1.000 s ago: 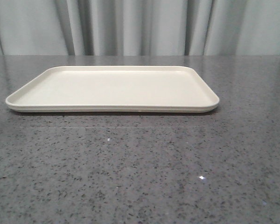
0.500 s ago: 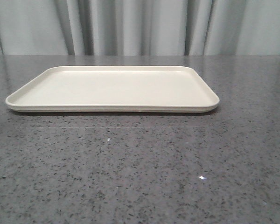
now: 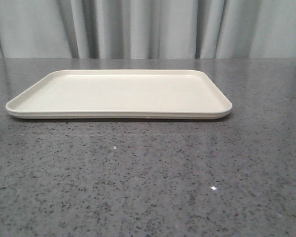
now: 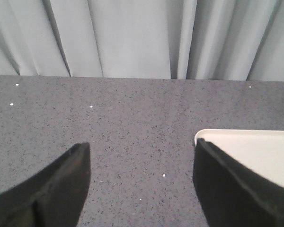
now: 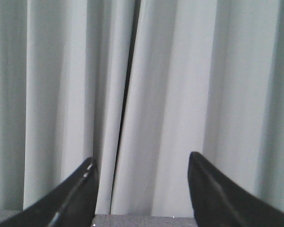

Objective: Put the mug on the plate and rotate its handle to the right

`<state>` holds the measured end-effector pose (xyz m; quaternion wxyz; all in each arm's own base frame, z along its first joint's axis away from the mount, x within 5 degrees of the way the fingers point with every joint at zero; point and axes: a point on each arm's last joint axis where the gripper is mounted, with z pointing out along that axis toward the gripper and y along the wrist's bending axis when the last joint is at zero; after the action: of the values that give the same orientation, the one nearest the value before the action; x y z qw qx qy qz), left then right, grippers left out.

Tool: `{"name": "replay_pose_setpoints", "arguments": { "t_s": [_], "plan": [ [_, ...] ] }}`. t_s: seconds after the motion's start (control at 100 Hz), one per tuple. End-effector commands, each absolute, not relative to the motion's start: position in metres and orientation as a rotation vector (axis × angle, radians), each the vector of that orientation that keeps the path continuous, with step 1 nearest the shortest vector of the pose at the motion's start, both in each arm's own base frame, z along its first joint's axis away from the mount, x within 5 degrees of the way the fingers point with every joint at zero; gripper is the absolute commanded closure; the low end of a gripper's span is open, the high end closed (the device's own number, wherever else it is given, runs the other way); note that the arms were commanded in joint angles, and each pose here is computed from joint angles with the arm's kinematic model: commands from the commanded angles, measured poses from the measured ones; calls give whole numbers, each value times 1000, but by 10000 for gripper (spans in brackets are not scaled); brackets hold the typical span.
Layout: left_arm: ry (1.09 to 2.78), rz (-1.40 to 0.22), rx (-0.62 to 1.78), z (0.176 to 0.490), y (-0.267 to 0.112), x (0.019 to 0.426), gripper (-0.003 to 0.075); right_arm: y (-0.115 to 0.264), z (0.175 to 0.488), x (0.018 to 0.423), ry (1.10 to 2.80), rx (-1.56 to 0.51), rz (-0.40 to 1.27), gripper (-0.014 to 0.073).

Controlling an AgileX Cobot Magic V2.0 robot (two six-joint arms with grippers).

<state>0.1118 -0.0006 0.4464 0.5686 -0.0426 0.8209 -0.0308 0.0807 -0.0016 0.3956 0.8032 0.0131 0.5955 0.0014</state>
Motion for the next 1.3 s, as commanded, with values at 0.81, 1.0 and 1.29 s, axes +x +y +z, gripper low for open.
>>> {"name": "replay_pose_setpoints", "arguments": {
  "t_s": [0.81,1.0,1.29],
  "plan": [
    [2235,144,-123,481,12,144,259,1,401,89,1301,-13,-2,160],
    [2264,127,-119,473,11,147,259,2,401,90,1305,-23,5,160],
    [2430,126,-110,428,9,159,259,2,401,90,1307,-27,9,160]
  ]
}}
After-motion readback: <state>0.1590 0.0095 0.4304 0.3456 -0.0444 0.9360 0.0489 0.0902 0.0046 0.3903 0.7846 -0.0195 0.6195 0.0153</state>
